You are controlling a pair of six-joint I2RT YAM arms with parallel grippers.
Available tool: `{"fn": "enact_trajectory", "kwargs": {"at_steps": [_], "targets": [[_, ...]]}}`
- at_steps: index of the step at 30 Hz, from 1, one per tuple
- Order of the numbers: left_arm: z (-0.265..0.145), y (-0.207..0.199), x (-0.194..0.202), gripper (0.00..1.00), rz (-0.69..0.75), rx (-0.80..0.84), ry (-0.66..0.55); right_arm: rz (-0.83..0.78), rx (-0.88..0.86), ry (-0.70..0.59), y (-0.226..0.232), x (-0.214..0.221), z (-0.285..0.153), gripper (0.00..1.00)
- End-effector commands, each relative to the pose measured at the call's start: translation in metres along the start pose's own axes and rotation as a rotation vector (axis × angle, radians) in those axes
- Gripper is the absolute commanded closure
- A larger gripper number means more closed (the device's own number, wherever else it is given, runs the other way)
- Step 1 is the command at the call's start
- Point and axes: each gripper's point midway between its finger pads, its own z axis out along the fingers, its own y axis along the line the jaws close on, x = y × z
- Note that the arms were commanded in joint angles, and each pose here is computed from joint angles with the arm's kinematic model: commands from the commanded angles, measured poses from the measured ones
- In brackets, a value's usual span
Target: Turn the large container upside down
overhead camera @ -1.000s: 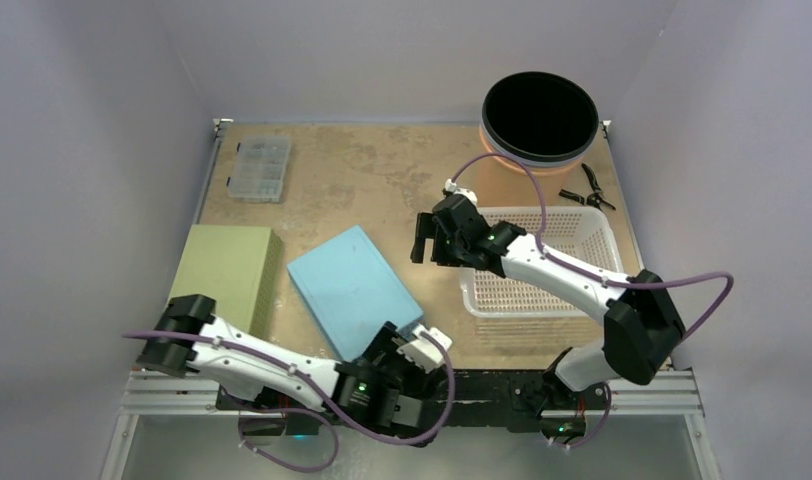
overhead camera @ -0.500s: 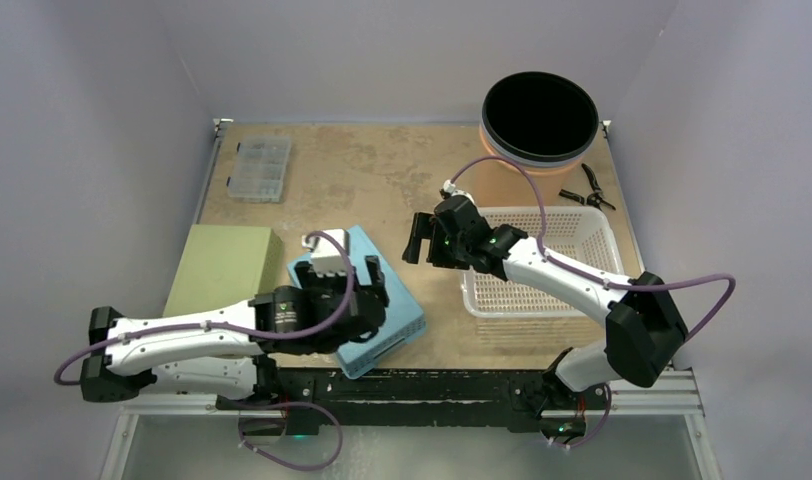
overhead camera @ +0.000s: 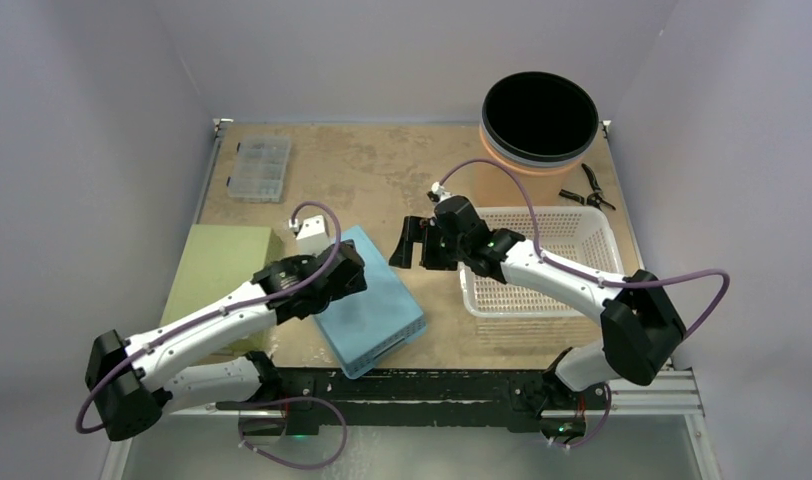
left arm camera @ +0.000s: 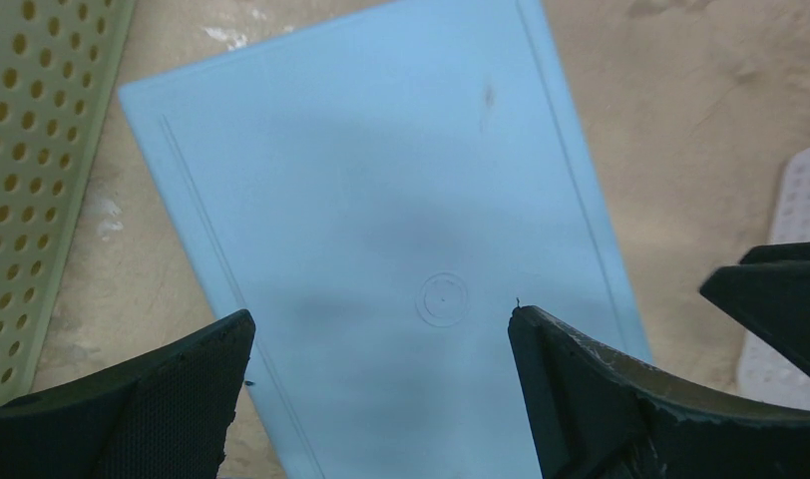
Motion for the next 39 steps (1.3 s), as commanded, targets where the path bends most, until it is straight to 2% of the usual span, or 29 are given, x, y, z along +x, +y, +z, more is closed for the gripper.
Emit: {"fn": "enact_trajectory", "kwargs": {"at_steps": [1, 7, 12, 19, 23, 26, 32, 39], "targets": [[0.009, -0.009, -0.006, 0.02, -0.007, 0.058, 0.066, -0.056, -0.065, 0.017, 0.015, -0.004, -0.002, 0.06], [0.009, 0.039, -0.032, 0.01, -0.147, 0.012, 0.036, -0.09, -0.116, 0.028, 0.018, 0.003, -0.006, 0.06], [0.013, 0.051, -0.003, 0.02, -0.224, 0.029, 0.089, -0.108, -0.159, 0.062, 0.023, 0.011, -0.002, 0.06], [0.031, 0.037, 0.028, 0.02, -0.264, 0.087, 0.191, -0.151, -0.151, 0.131, 0.019, 0.019, 0.006, 0.09], [0.039, 0.023, 0.032, 0.02, -0.272, 0.152, 0.197, -0.17, -0.144, 0.178, 0.014, 0.028, 0.011, 0.12], [0.046, 0.009, 0.028, 0.08, -0.267, 0.2, 0.195, -0.167, -0.166, 0.209, 0.016, 0.034, 0.015, 0.14], [0.069, -0.026, 0.001, 0.13, -0.191, 0.24, 0.187, -0.116, -0.169, 0.232, 0.023, 0.031, 0.031, 0.23], [0.113, -0.041, -0.055, 0.15, -0.162, 0.239, 0.163, -0.035, -0.137, 0.132, 0.042, -0.011, 0.052, 0.22]]}}
